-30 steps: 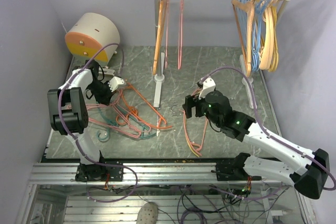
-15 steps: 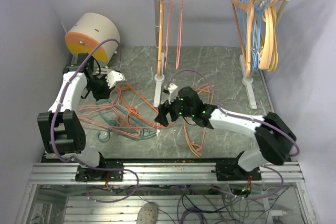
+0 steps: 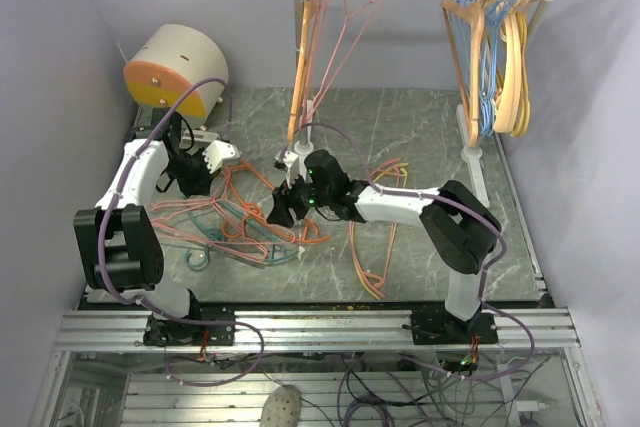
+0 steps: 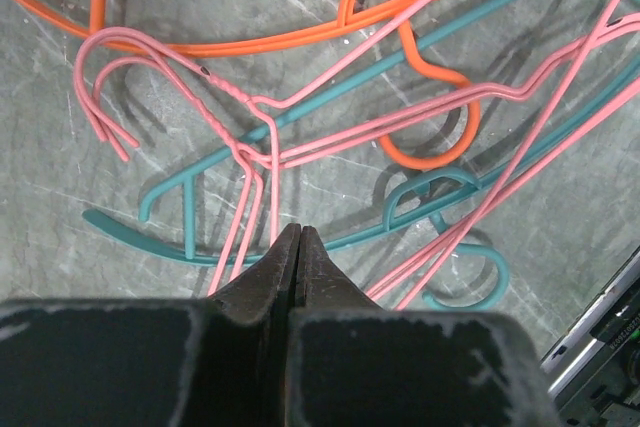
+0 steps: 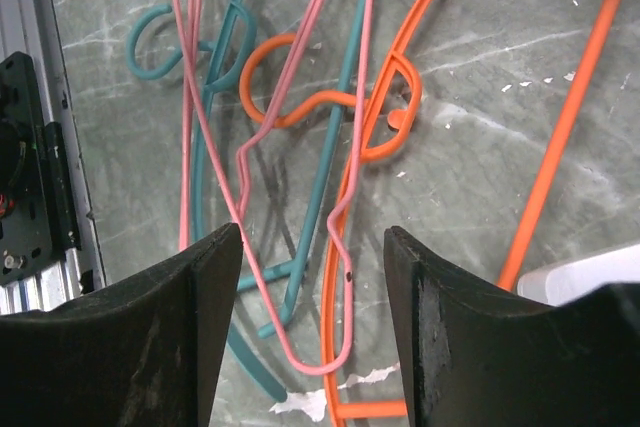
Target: Organize the hangers
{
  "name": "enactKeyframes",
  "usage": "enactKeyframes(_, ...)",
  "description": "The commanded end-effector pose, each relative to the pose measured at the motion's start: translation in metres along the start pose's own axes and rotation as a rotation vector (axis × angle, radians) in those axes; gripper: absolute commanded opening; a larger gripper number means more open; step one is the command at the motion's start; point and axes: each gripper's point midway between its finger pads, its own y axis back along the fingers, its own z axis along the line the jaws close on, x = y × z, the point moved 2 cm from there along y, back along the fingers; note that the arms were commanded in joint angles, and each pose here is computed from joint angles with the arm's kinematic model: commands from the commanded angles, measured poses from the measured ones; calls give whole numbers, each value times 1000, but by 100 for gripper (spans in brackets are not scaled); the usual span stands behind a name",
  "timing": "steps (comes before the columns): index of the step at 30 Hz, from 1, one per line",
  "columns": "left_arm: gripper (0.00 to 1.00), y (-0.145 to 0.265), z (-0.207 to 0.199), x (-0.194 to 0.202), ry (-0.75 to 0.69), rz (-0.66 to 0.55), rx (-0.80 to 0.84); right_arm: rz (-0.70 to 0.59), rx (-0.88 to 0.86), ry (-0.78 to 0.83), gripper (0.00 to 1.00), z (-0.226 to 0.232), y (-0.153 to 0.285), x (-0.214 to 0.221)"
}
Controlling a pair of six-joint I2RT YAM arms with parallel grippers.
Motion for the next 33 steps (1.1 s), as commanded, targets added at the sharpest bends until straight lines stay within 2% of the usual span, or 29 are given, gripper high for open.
enactKeyframes(1,7,5,-5,-10,-11,-50,-9,35,-32,13,56,0,-9,6)
enactKeyframes(4,7,4,-10,-9,-4,-55,-11,65,-49,3,51,-1,-16,16)
enactKeyframes(13,7,10,-21,-12,4,-78,-3,96,-47,-3,47,-3,-31,27)
enactKeyframes(17,7,12,-22,-13,3,-81,-1,118,-52,-7,41,-6,-39,33)
enactKeyframes(25,7,15,-25,-14,3,-88,-2,133,-54,-13,40,-7,-49,40)
enactKeyframes(29,7,13,-26,-14,6,-88,4,134,-56,-14,36,-6,-53,41)
enactKeyframes(30,7,12,-27,-13,8,-87,6,136,-57,-14,33,-6,-54,42)
enactKeyframes(33,7,12,-26,-15,13,-93,7,137,-56,-11,11,-6,-57,41)
